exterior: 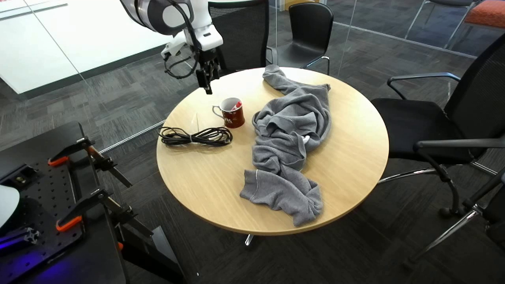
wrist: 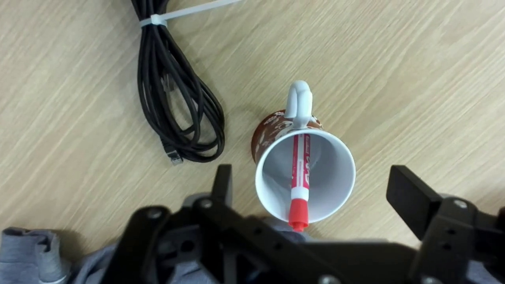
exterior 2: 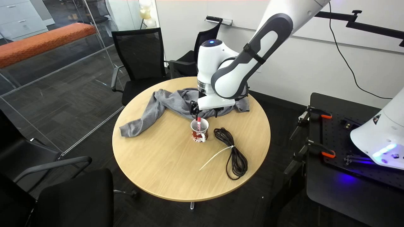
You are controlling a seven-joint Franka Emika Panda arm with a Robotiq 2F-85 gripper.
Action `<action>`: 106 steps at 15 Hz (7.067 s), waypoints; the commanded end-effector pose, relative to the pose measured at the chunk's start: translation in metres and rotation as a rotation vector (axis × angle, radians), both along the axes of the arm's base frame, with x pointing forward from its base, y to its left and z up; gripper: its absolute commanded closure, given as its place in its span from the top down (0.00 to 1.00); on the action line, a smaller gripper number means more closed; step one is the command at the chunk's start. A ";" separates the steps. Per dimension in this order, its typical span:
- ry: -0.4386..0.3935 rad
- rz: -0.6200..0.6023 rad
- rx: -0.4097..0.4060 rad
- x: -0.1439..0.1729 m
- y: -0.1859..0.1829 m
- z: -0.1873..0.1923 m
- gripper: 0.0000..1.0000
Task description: Pick up the pen from the mug cup and put it on the table.
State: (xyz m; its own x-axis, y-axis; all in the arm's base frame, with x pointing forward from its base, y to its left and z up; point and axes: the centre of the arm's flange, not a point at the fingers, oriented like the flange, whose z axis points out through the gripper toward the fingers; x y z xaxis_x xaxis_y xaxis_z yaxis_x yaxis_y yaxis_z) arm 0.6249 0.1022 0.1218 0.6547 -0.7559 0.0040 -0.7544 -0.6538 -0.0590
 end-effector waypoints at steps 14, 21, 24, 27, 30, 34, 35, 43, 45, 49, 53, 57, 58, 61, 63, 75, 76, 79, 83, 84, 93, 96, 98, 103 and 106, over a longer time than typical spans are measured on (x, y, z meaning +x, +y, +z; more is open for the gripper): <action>-0.030 -0.044 -0.065 0.026 -0.010 -0.048 0.58; -0.037 -0.054 -0.091 0.039 -0.021 -0.056 0.53; -0.042 -0.052 -0.098 0.044 -0.023 -0.065 0.59; -0.048 -0.052 -0.100 0.047 -0.023 -0.072 0.54; -0.059 -0.050 -0.102 0.050 -0.023 -0.076 0.49; -0.080 -0.048 -0.103 0.054 -0.023 -0.079 0.49; -0.086 -0.049 -0.103 0.056 -0.023 -0.079 0.50; -0.103 -0.050 -0.111 0.063 -0.025 -0.081 0.44; -0.106 -0.051 -0.112 0.064 -0.026 -0.081 0.33; -0.113 -0.051 -0.114 0.064 -0.026 -0.079 0.21; -0.125 -0.052 -0.114 0.059 -0.025 -0.076 0.04; -0.160 -0.045 -0.119 0.047 -0.019 -0.064 0.05; -0.170 -0.043 -0.121 0.044 -0.017 -0.060 0.05; -0.202 -0.050 -0.128 0.032 -0.013 -0.049 0.05; -0.217 -0.049 -0.134 0.022 -0.010 -0.037 0.05; -0.234 -0.162 -0.121 -0.039 -0.023 0.047 0.05; -0.232 -0.186 -0.111 -0.044 -0.025 0.053 0.05; -0.218 -0.233 -0.099 -0.055 -0.036 0.066 0.05; -0.187 -0.174 -0.149 -0.062 -0.056 0.074 0.05; -0.175 -0.145 -0.171 -0.063 -0.061 0.075 0.05; -0.098 0.046 -0.240 -0.057 -0.080 0.062 0.19; -0.098 0.055 -0.240 -0.058 -0.079 0.062 0.05; -0.107 0.129 -0.270 -0.051 -0.077 0.056 0.05; -0.055 0.343 -0.342 -0.048 -0.086 0.047 0.05; 0.007 0.475 -0.363 -0.046 -0.097 0.042 0.05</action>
